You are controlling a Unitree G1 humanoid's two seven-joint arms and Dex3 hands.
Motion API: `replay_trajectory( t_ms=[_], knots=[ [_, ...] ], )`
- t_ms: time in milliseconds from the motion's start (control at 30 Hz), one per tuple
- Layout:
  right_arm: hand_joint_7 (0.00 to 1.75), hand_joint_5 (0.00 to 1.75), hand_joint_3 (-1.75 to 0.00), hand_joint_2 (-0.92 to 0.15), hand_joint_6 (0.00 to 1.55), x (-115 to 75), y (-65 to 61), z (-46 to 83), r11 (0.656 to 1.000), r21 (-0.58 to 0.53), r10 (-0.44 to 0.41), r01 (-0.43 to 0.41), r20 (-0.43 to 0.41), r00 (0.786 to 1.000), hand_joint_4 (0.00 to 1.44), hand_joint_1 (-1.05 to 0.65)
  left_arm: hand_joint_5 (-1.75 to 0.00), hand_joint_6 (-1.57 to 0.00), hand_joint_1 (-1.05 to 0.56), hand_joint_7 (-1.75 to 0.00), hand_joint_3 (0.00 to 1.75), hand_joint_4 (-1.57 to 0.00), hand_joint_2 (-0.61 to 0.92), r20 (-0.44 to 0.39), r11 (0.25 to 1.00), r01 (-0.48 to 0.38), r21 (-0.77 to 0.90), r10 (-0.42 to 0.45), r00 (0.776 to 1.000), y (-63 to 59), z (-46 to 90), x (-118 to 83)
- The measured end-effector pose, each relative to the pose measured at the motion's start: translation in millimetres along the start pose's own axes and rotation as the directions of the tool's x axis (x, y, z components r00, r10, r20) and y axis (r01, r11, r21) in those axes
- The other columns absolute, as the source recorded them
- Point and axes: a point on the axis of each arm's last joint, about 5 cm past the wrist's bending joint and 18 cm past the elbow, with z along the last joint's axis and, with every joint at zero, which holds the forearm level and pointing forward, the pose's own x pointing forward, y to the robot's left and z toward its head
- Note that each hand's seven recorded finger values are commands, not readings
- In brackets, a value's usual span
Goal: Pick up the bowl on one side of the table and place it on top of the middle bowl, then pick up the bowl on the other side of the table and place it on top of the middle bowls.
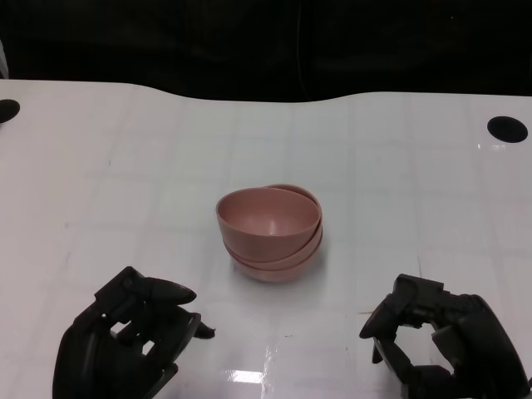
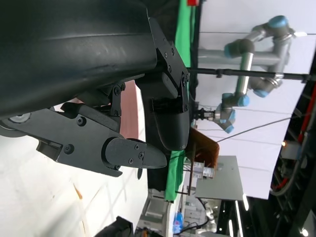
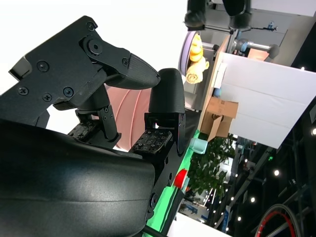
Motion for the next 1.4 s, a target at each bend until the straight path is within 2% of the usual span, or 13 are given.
replay_trajectory(
  t_ms=[300,400,533,733,1400],
  knots=[
    [1.17,1.47,-1.04,-0.55,0.81,-0.1,-0.1,-0.1,1.0,0.001,-0.001,0.001,0.0,1.0,0.81,-0.18,-1.59,-0.7,-0.37,-1.22,0.18,-0.7,0.92,-0.015,1.0,-0.008,-0.021,0.008,1.0,1.1,0.5,-2.1],
    [1.19,1.51,-1.02,-0.55,0.81,-2.4,0.1,0.3,1.0,0.01,-0.007,0.007,-0.004,1.0,0.8,-0.2,-1.64,-0.66,-0.36,-1.32,0.14,-0.69,0.92,-0.032,0.998,-0.002,-0.067,0.0,0.999,1.3,2.4,-3.4],
    [1.2,1.52,-1.0,-0.55,0.8,-5.6,-0.1,0.9,1.0,0.023,-0.006,0.007,-0.009,1.0,0.79,-0.21,-1.65,-0.65,-0.38,-1.35,0.13,-0.69,0.92,-0.046,0.995,0.007,-0.097,-0.011,0.999,1.3,2.9,-5.0],
    [1.15,1.49,-0.95,-0.58,0.82,-6.9,-1.5,0.5,0.999,0.038,-0.007,0.008,-0.018,1.0,0.81,-0.22,-1.66,-0.65,-0.36,-1.37,0.13,-0.7,0.92,-0.055,0.994,-0.008,-0.11,0.002,0.998,1.8,3.7,-6.1],
    [1.18,1.5,-0.92,-0.59,0.81,-8.5,-2.2,0.4,0.999,0.037,-0.011,0.012,-0.022,1.0,0.79,-0.22,-1.67,-0.65,-0.37,-1.36,0.13,-0.69,0.92,-0.062,0.995,-0.013,-0.103,0.006,0.998,2.8,3.6,-6.6]
  ],
)
